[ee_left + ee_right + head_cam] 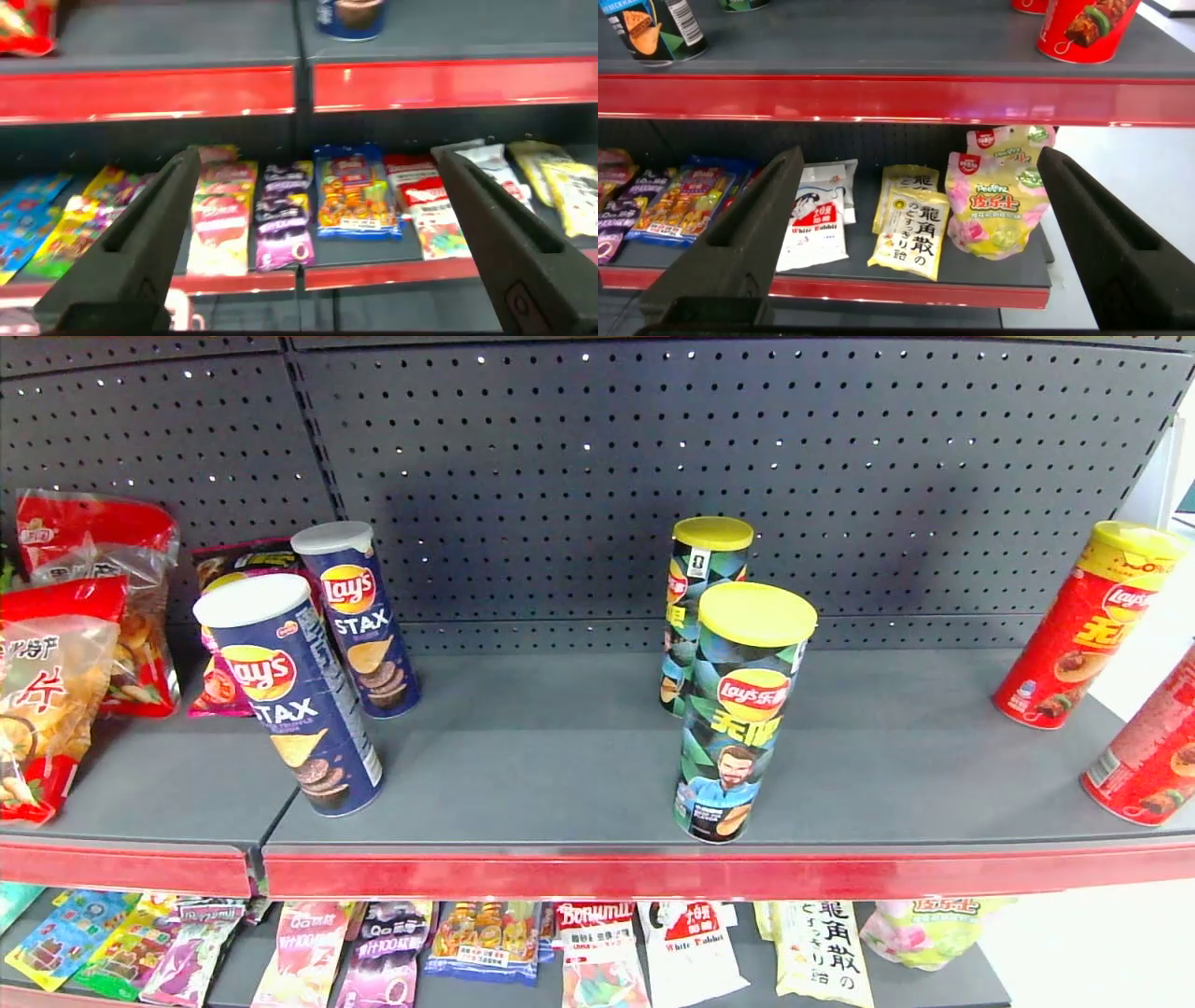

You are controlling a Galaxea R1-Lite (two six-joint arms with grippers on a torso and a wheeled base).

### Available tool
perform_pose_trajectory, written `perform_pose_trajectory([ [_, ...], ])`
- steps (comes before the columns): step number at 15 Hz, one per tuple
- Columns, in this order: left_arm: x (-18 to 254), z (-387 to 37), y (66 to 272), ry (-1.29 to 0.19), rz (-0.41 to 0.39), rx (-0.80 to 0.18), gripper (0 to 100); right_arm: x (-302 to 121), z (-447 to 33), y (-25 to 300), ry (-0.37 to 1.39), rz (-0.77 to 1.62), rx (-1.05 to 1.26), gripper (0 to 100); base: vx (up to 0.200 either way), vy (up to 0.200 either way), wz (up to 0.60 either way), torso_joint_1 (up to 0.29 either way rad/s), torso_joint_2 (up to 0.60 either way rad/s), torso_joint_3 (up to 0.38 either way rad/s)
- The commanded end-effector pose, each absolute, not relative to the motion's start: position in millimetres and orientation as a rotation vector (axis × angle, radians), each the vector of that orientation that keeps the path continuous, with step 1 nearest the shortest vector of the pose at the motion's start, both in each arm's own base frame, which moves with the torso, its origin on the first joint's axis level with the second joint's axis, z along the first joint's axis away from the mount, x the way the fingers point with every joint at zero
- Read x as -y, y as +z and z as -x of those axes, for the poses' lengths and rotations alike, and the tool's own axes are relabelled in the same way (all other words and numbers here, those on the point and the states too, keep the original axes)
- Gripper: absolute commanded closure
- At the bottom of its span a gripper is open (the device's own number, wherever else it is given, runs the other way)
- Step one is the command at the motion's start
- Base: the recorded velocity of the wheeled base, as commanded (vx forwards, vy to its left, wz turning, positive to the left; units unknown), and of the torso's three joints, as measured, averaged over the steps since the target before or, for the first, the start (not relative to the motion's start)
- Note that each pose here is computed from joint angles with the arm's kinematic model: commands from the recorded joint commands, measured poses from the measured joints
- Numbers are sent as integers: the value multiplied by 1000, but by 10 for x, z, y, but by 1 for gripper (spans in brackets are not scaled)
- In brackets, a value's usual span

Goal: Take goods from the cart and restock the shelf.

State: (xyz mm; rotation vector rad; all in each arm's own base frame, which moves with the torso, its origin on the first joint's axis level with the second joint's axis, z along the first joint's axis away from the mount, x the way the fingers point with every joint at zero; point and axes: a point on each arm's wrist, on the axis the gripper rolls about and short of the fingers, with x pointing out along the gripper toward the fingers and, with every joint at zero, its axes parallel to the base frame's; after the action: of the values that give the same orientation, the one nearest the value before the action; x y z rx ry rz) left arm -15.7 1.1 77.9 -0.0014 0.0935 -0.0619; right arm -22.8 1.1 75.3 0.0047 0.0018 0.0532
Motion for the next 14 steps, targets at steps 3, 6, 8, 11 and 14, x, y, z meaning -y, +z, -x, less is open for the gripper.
perform_pose_trajectory([
  [3, 23, 151, 774, 106, 42, -96, 0, -12, 227, 754, 55, -5, -3, 0, 0, 0, 0, 0, 0, 0],
  [6, 31, 152, 776, 37, 36, -97, 0, -12, 228, 753, 55, -5, -2, 0, 0, 0, 0, 0, 0, 0],
  [8, 13, 178, 771, -68, 36, -69, 0, -12, 228, 753, 55, -5, -2, 0, 0, 0, 0, 0, 0, 0],
  [11, 14, 230, 757, -61, 25, -1, 0, -12, 228, 753, 55, -3, -2, 0, 0, 0, 0, 0, 0, 0],
  [14, 7, 229, 757, -29, 2, 0, 0, -12, 228, 753, 57, -2, -2, 0, 0, 0, 0, 0, 0, 0],
])
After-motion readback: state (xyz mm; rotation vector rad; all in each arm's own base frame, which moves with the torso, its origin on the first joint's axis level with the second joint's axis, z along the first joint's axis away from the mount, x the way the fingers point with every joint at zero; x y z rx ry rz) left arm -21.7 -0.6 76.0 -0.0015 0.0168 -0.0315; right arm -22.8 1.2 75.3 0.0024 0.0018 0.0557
